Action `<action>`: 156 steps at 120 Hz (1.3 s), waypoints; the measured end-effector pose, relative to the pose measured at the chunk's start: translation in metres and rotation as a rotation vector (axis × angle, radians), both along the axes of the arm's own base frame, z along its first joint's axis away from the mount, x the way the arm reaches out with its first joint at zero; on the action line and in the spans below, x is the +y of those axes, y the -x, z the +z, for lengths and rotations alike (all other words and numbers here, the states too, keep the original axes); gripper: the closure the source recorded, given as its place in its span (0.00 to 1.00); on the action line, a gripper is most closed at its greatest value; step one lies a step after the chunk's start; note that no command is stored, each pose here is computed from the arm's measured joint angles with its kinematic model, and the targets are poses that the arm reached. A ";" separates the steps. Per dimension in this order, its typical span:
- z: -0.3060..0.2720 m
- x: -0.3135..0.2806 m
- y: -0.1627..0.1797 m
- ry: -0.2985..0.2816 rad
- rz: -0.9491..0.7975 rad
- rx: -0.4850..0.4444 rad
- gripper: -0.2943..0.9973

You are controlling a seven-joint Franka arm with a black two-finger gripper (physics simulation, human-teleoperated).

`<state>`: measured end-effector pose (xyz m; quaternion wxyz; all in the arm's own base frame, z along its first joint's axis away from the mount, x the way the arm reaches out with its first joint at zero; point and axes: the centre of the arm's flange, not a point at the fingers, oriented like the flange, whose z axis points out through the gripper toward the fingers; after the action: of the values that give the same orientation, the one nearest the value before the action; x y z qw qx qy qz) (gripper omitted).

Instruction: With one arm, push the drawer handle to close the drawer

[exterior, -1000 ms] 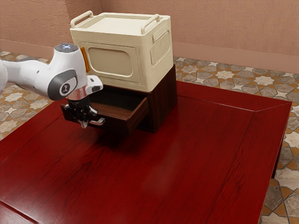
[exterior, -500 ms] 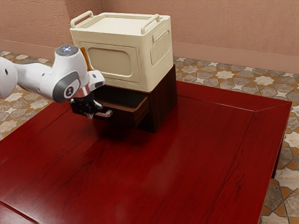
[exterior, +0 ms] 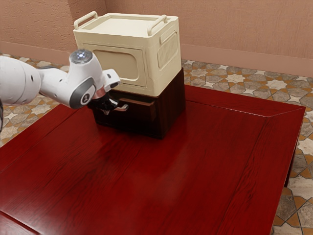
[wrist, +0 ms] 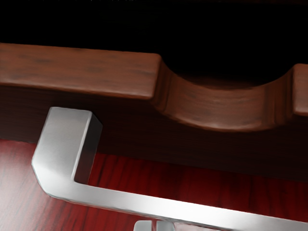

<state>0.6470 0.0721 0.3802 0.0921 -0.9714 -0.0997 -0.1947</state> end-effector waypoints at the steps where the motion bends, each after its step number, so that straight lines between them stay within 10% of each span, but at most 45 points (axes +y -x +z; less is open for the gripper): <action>1: -0.001 0.000 -0.001 -0.001 0.000 -0.001 0.84; 53: -0.007 0.006 -0.031 -0.011 -0.013 -0.091 0.84; 111: 0.172 -0.067 0.104 0.099 -0.048 0.126 0.83; 156: 0.241 -0.096 0.154 0.106 -0.074 0.246 0.35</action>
<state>0.4935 -0.0236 0.6209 0.0448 -0.9945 -0.0617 -0.0718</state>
